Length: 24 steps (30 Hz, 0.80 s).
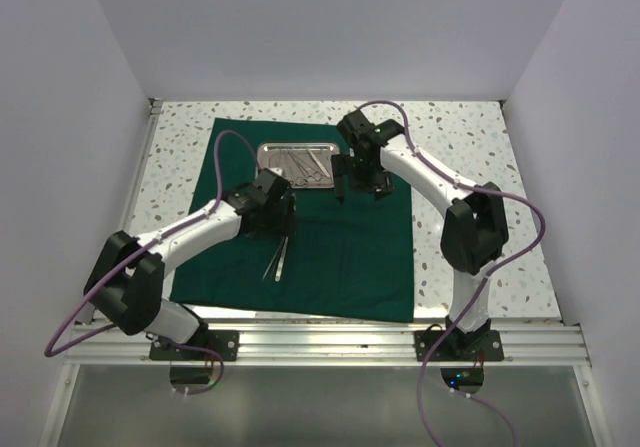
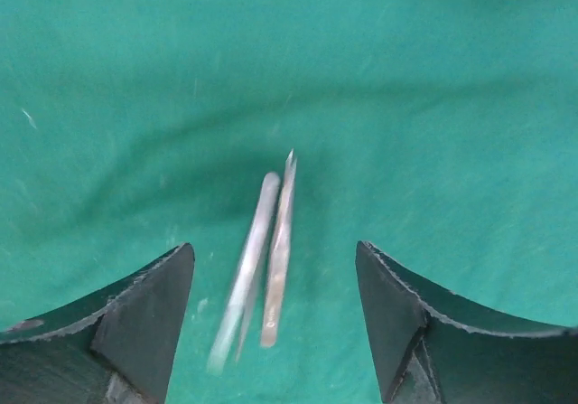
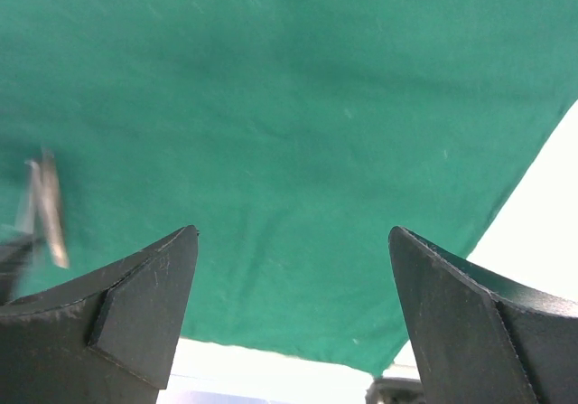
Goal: Open and lay out the surgical kit
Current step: Place the medical item in the surgical kit, then pick up the medical item from the container.
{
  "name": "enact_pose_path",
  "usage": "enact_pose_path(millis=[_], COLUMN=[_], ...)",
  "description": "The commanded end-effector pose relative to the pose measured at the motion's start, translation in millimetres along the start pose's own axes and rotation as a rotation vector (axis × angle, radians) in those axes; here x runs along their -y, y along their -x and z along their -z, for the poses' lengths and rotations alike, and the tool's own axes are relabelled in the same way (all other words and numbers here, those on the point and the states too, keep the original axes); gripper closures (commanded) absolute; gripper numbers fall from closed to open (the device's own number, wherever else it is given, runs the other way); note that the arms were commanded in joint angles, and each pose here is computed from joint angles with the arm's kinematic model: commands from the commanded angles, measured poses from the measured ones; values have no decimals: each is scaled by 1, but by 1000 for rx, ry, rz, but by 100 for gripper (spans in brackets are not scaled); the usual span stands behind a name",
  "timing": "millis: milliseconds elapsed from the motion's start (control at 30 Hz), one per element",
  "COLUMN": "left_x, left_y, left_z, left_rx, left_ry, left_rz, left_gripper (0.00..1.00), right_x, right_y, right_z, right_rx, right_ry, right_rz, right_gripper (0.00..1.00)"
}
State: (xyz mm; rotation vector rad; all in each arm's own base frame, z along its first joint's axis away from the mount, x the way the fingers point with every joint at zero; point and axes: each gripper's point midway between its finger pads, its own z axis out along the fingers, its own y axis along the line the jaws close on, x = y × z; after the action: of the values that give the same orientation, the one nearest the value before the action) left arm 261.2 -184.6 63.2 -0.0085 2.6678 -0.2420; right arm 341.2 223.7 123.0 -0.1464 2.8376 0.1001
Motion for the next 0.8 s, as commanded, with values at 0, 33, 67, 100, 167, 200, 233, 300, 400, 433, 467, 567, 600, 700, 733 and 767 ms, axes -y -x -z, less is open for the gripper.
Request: enact_pose_path(millis=[0,33,67,100,167,200,233,300,400,433,467,567,600,700,733,767], left_x=[26,28,27,40,52,54,54,66,74,69,78,79,77,68,61,57], left_y=[73,84,89,116,149,159,162,200,230,226,245,265,269,276,275,274], left_z=[22,22,9,15,2,-4,-27,-27,-55,-77,-73,-91,-95,-112,-119,-124], left_rx=[190,207,184,227,242,247,216,281,299,266,313,350,359,357,349,343], left_ry=[-28,-21,3,-18,-14,-4,21,31,75,115,103,127,142,154,164,171], left_rz=[-20,-41,-49,-46,-45,-41,-47,-32,-23,-29,-18,-7,-1,23,37,42], left_gripper=[23,23,27,29,36,37,39,42,45,46,46,47,47,47,48,48], right_x=[9,12,18,21,29,31,34,38,48,51,55,67,70,81,84,86], right_y=[-4,-8,-17,-20,-31,-33,-39,-46,-56,-60,-63,-74,-77,-87,-90,-93], right_z=[25,25,21,28,27,33,32,35,42,46,49,58,59,65,65,68], right_rx=[70,68,55,67,52,64,56,46,45,49,49,63,70,71,68,66], right_ry=[9,4,-18,-17,-39,-36,-45,-54,-81,-85,-97,-126,-142,-171,-185,-190], right_rz=[-35,-35,-36,-40,-47,-52,-58,-65,-81,-85,-92,-112,-117,-127,-126,-128], right_gripper=[10,10,10,10,10,9,9,9,9,9,9,9,9,9,9,8])
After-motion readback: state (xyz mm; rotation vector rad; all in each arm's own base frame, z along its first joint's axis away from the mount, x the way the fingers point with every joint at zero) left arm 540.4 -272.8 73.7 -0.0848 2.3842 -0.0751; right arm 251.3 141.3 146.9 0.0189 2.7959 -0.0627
